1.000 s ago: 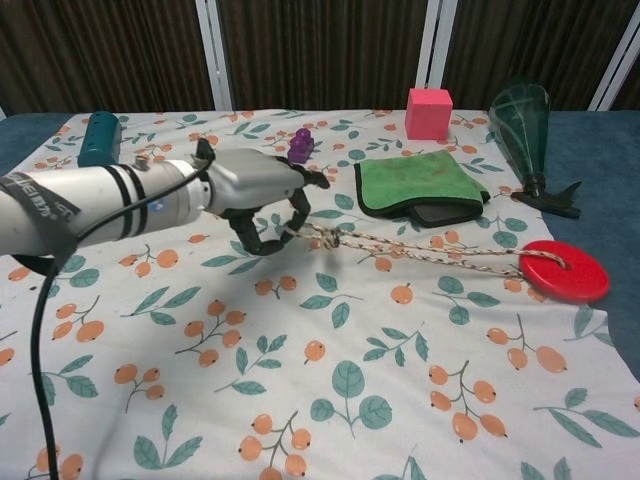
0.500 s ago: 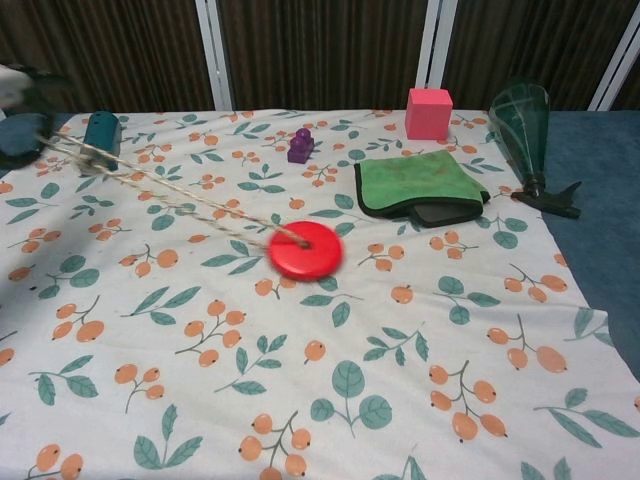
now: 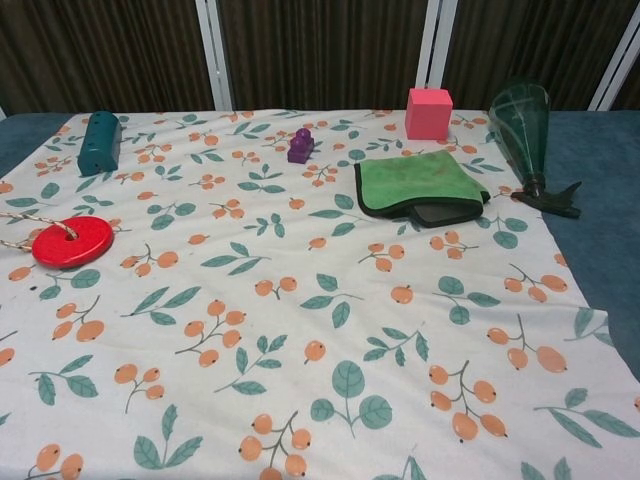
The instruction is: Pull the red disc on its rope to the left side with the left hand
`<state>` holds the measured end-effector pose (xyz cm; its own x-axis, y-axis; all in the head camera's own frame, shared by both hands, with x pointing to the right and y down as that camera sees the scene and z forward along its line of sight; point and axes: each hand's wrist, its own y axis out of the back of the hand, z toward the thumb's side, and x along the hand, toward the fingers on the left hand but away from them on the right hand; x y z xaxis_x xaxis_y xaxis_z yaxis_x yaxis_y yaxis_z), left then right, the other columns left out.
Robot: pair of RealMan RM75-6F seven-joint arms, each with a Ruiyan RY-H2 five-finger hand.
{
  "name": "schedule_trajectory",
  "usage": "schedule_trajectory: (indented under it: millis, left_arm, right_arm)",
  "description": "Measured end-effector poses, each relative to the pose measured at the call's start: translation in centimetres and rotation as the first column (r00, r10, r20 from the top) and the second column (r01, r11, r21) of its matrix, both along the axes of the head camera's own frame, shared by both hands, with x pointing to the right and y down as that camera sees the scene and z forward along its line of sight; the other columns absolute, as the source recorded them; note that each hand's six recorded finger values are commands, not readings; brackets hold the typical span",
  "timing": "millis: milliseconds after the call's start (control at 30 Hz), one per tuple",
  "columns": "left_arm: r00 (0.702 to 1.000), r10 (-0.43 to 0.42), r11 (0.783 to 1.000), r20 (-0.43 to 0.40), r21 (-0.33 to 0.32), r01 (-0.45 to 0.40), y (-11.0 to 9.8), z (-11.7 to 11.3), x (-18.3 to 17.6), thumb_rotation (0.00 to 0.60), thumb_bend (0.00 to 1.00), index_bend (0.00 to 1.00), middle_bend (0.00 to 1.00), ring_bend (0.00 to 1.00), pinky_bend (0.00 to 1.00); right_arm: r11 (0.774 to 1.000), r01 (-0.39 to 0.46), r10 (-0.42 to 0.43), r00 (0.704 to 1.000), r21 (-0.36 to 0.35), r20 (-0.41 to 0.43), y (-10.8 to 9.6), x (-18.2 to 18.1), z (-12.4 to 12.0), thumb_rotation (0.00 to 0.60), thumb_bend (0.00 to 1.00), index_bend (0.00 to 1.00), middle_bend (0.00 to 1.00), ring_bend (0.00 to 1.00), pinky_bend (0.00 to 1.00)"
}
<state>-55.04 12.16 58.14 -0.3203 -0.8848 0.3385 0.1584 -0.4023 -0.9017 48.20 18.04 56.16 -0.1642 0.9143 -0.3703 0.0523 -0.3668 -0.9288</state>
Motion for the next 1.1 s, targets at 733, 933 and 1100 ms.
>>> schedule_trajectory:
  millis: [733,933,1100]
  left_arm:
    - [0.887,0.279,0.951,-0.367,-0.023,-0.309,0.2,7.3,13.3,0.600,0.37,0.00,0.00,0.00,0.06]
    - [0.892,0.246,0.951,-0.379,-0.085,-0.298,1.3,7.5,12.4,0.600,0.37,0.00,0.00,0.00,0.05]
    - [0.890,0.251,0.957,-0.381,-0.038,-0.286,2.0,5.8,11.8,0.600,0.36,0.00,0.00,0.00,0.05]
  right_arm:
    - [1.000,-0.020,0.020,0.999,-0.003,0.029,0.5,0.5,0.2,0.600,0.34,0.00,0.00,0.00,0.00]
    - [1.000,-0.017,0.017,0.999,-0.009,0.029,0.5,0.5,0.2,0.600,0.34,0.00,0.00,0.00,0.00]
    - [1.000,-0.004,0.004,0.999,-0.017,0.032,0.6,0.2,0.4,0.600,0.34,0.00,0.00,0.00,0.00]
